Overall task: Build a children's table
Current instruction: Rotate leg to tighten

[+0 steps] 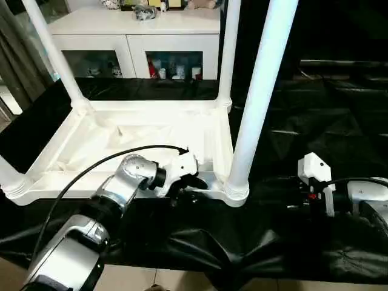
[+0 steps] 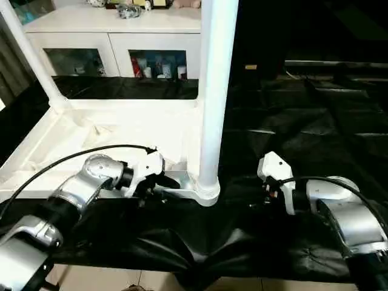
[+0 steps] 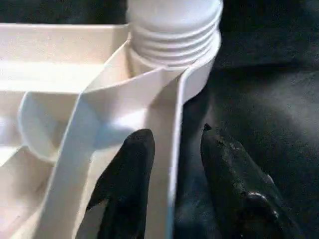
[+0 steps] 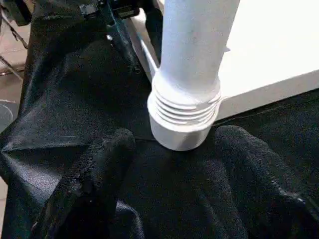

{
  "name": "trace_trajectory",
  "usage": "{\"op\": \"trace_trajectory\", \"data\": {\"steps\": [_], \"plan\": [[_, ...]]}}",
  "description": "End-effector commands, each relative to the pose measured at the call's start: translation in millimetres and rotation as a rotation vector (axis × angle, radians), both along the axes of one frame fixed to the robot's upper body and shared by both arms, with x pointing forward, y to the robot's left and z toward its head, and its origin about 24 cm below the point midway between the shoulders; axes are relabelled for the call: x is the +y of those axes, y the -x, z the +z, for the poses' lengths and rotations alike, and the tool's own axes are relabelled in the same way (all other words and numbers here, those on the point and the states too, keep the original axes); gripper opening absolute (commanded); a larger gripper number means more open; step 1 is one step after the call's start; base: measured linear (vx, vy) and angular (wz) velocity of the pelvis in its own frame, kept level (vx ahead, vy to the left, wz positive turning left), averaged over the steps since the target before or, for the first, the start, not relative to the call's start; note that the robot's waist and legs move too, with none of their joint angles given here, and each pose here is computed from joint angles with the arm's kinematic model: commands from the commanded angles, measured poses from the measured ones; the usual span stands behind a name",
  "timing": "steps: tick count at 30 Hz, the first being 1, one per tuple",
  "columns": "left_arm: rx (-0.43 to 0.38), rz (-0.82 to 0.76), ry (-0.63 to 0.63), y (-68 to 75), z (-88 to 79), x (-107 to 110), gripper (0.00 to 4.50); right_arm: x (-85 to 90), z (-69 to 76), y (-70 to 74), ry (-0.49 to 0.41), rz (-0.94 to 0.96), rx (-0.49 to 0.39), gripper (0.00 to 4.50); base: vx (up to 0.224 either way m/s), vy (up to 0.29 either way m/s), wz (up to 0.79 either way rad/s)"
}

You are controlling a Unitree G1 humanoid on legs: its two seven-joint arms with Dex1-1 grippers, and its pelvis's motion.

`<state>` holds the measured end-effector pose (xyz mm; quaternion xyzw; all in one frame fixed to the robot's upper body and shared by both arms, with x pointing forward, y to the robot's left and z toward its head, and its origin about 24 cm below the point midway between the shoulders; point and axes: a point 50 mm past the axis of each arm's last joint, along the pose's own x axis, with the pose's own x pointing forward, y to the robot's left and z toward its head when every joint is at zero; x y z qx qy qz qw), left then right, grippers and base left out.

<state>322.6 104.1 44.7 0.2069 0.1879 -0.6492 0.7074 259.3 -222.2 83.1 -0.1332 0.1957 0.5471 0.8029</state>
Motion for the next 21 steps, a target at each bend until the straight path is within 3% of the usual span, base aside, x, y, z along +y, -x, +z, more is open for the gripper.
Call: {"op": "trace_trajectory", "data": {"steps": [1, 4, 12, 14, 19, 21], "plan": [[-0.025, 0.004, -0.038, -4.3, 2.1, 4, 1.45, 2.4, 2.7, 2.5, -0.003, 0.023, 0.004, 3.08, 0.000, 0.000, 0.00], [-0.034, -0.001, -0.090, -6.6, 0.6, 8, 1.08, 1.9, 2.0, 4.1, 0.002, 0.021, 0.009, 3.08, 0.000, 0.000, 0.00], [-0.029, 0.008, -0.098, -9.8, 0.6, 11, 0.60, 3.5, 2.8, 3.6, 0.000, 0.022, 0.010, 3.08, 0.000, 0.000, 0.00], [-0.012, 0.006, -0.053, -10.0, 3.6, 10, 0.32, 4.3, 2.2, 3.0, 0.000, 0.022, 0.010, 3.08, 0.000, 0.000, 0.00], [0.056, 0.059, 0.046, -6.1, 10.3, 9, 0.12, 6.4, 0.1, -1.5, -0.016, -0.014, 0.005, 3.08, 0.000, 0.000, 0.00], [0.090, 0.191, 0.100, -1.8, 5.6, 7, 0.05, 9.1, -3.9, -8.8, -0.034, -0.081, -0.012, 3.08, 0.000, 0.000, 0.00]]}}
